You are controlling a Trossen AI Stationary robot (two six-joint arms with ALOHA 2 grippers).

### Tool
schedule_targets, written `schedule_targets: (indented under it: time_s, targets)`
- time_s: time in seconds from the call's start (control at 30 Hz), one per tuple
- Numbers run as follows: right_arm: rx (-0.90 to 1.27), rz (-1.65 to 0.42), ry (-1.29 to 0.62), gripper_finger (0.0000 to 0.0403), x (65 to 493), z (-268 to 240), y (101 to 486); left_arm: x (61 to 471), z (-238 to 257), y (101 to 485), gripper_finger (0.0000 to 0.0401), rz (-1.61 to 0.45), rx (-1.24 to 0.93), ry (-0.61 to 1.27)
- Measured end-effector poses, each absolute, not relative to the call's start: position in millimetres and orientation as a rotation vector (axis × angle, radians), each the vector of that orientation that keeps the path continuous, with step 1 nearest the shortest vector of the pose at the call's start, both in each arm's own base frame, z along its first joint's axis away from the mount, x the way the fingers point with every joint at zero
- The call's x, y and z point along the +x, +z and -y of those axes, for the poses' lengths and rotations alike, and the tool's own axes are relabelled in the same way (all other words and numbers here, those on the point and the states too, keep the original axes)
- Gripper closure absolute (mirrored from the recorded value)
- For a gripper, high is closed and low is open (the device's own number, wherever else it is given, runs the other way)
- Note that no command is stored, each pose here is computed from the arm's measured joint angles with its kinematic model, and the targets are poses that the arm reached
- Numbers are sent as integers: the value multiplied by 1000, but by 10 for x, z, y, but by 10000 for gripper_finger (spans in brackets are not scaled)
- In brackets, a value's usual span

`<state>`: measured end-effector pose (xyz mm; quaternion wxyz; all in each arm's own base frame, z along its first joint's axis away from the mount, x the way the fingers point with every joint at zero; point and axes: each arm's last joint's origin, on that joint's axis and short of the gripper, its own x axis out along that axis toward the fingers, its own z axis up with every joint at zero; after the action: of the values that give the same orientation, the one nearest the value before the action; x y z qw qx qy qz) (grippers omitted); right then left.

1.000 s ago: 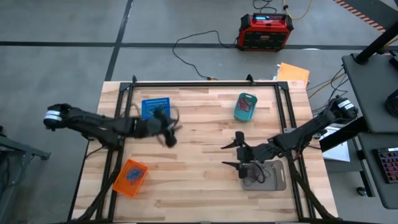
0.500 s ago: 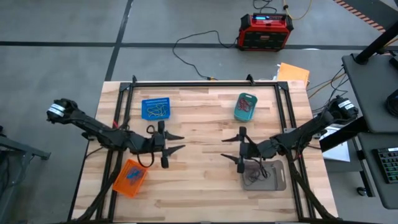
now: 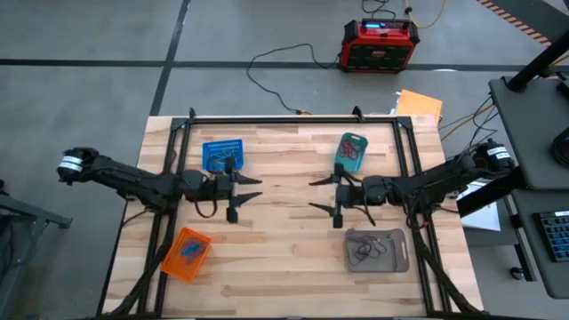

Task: Sort rubber bands into baskets
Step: Return to Home Position

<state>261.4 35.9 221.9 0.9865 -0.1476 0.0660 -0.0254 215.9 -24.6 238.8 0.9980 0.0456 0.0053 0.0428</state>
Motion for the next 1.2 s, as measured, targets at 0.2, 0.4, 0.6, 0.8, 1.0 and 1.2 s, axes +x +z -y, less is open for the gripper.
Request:
schedule_targets:
  time_s: [0.2,0.4,0.6,0.8,1.0,1.2]
  targets:
    - [-292,-132,-41,140,2600,-266,2217,1822,176,2467,271,20,95,88]
    - [-307,-98,-61,133,2510,-202,2289,1491,130,2539,271,49,84,90]
    - [-295,-32,-83,133,2324,-136,2385,1223,96,2490,271,80,62,91]
    - [-290,27,-45,139,2095,-71,2405,1023,71,2408,271,163,15,86]
    - [-269,82,-91,138,1868,13,2338,903,75,2239,271,228,-1,19]
    - [-234,170,-112,131,1633,82,2219,855,69,2157,271,253,-31,15]
